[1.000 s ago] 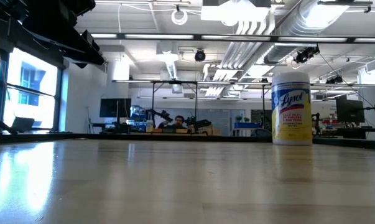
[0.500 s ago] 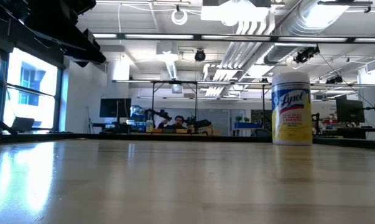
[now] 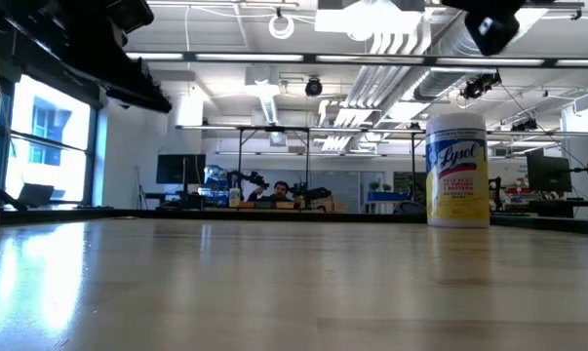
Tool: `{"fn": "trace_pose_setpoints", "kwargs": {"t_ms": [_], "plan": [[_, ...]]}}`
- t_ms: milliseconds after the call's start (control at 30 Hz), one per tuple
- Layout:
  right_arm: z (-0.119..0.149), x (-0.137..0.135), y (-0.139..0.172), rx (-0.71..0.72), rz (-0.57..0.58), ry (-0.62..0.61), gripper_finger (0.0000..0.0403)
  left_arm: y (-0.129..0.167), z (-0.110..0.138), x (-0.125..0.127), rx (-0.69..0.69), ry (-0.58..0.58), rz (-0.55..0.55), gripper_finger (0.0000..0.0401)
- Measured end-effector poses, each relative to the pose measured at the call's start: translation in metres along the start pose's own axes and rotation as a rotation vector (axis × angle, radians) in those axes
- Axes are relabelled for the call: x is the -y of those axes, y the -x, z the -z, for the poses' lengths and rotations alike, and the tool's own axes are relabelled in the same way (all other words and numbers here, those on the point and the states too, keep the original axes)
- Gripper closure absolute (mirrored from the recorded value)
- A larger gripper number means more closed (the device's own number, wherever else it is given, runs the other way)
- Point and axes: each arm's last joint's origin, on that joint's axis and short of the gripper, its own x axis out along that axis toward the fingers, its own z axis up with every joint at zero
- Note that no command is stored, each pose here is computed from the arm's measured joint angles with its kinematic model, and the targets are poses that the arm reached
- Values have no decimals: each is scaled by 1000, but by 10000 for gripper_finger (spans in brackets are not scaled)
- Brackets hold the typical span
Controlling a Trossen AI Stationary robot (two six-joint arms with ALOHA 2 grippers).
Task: Pick & Place First Aid Supplies
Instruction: Put the white towelette pack into the bottom red bin
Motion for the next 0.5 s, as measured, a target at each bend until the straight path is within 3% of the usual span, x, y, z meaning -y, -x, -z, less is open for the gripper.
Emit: {"fn": "trace_pose_setpoints", "kwargs": {"t_ms": [100, 267, 500], "plan": [[-6, 5, -3, 37, 21, 94, 300, 1, 5, -2, -47, 36, -20, 224], [-7, 8, -4, 44, 36, 70, 299, 10, 3, -20, -72, 122, -238, 224], [-7, 8, -4, 41, 28, 67, 300, 13, -5, -68, -105, 278, -506, 224]]}}
